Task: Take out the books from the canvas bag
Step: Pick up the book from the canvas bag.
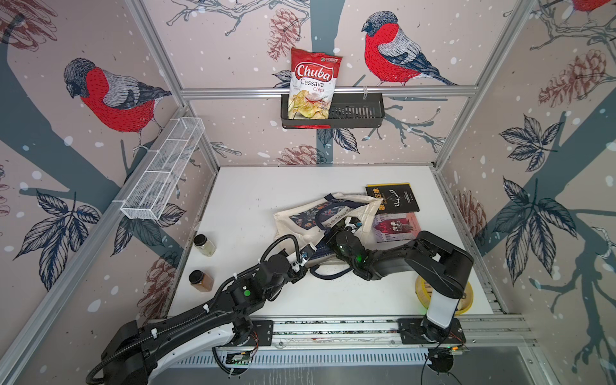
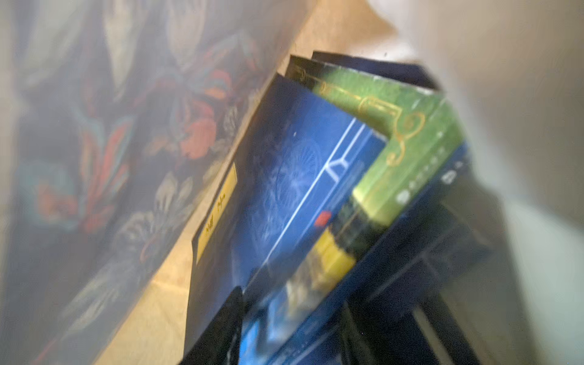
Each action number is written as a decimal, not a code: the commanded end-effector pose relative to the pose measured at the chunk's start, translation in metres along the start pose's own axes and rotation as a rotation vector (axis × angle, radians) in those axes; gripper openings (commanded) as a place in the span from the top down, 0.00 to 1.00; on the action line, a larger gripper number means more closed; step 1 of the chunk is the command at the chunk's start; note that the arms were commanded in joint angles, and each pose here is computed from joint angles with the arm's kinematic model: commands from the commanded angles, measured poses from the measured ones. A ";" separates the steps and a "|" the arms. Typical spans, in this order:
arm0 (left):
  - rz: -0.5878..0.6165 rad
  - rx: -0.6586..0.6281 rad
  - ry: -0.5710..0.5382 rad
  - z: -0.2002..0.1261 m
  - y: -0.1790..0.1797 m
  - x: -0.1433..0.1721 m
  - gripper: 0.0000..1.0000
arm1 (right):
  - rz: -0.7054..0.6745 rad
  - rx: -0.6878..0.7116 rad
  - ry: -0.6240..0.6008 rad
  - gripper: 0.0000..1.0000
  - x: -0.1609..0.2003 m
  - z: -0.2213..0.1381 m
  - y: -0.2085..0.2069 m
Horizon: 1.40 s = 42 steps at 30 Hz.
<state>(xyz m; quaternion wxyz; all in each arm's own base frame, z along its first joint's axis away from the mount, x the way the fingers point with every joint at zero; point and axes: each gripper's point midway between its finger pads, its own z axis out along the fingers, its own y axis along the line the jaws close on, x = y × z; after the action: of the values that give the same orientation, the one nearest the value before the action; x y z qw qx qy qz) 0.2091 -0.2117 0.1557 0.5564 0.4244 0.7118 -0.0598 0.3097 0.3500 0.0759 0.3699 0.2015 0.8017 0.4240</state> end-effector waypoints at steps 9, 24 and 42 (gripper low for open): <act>-0.014 0.022 -0.135 -0.003 0.000 -0.033 1.00 | -0.043 -0.068 -0.105 0.87 -0.033 -0.042 0.051; -0.013 0.019 -0.122 -0.002 0.000 -0.031 1.00 | -0.024 0.033 -0.025 0.93 -0.022 -0.074 0.032; -0.009 0.037 -0.117 -0.001 -0.003 -0.030 1.00 | 0.001 -0.020 0.056 0.56 -0.020 -0.070 0.052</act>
<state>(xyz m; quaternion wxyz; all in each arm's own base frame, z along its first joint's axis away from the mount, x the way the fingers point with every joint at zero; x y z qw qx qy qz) 0.2050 -0.2206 0.1566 0.5557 0.4351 0.7037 -0.0819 0.2723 0.3270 0.1459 0.3573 0.1831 0.8127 0.4222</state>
